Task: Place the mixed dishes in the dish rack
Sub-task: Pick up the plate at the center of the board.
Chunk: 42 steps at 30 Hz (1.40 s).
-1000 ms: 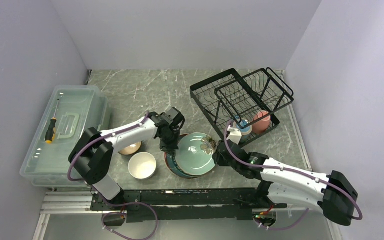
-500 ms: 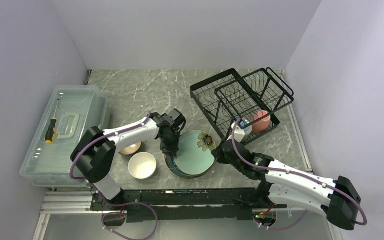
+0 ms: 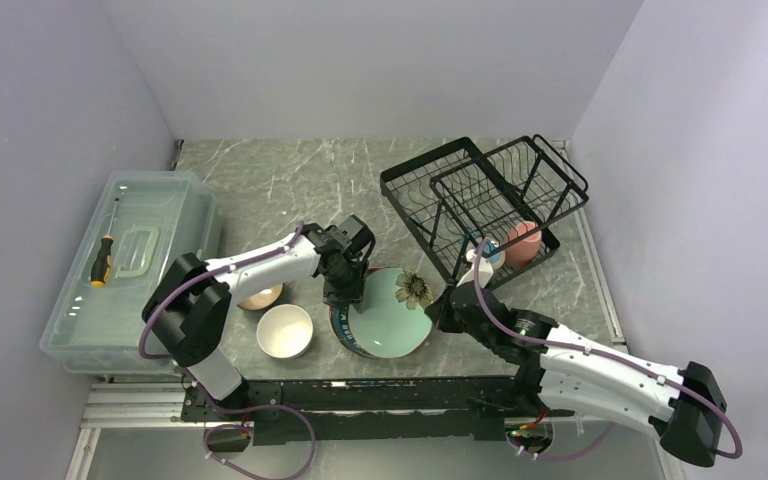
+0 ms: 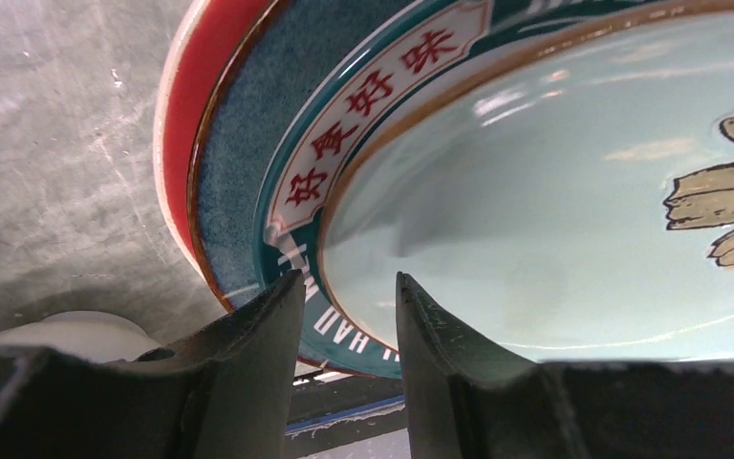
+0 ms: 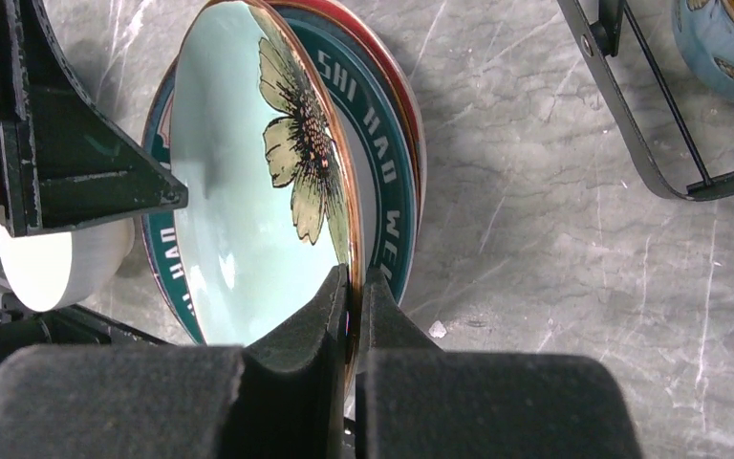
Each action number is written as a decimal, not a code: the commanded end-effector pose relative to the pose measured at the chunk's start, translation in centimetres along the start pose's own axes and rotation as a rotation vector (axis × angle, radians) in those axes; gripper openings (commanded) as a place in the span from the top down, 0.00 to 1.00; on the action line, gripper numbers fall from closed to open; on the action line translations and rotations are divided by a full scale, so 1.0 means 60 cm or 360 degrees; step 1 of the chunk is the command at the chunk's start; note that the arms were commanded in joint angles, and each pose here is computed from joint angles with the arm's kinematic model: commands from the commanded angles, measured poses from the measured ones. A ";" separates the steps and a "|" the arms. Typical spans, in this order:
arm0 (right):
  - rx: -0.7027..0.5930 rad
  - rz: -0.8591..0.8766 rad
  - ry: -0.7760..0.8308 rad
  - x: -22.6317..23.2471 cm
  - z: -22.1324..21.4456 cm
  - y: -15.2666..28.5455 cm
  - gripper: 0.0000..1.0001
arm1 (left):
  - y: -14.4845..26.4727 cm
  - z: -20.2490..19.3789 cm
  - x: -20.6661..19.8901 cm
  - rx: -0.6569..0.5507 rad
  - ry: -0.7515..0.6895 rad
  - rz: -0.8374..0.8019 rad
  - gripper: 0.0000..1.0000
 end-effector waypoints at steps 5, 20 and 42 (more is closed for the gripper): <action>-0.0154 0.0081 0.0009 0.019 0.035 0.026 1.00 | 0.030 0.017 -0.006 -0.0122 -0.0022 0.0030 0.53; -0.0188 0.0021 -0.0030 0.008 0.034 0.026 1.00 | 0.007 0.015 -0.023 -0.0075 -0.0016 -0.0137 0.53; -0.0143 -0.0013 -0.0078 -0.007 0.018 0.020 1.00 | -0.027 0.000 -0.018 -0.0018 -0.0022 -0.0104 0.81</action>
Point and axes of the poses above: each gripper's point midway between its finger pads, its own y axis back along the fingers, its own x axis along the line the jaws close on, z = x × y, the point moved 9 cm from there along y, back along the fingers, and after that the axes turned 5 degrees about -y, right-handed, at the moved point
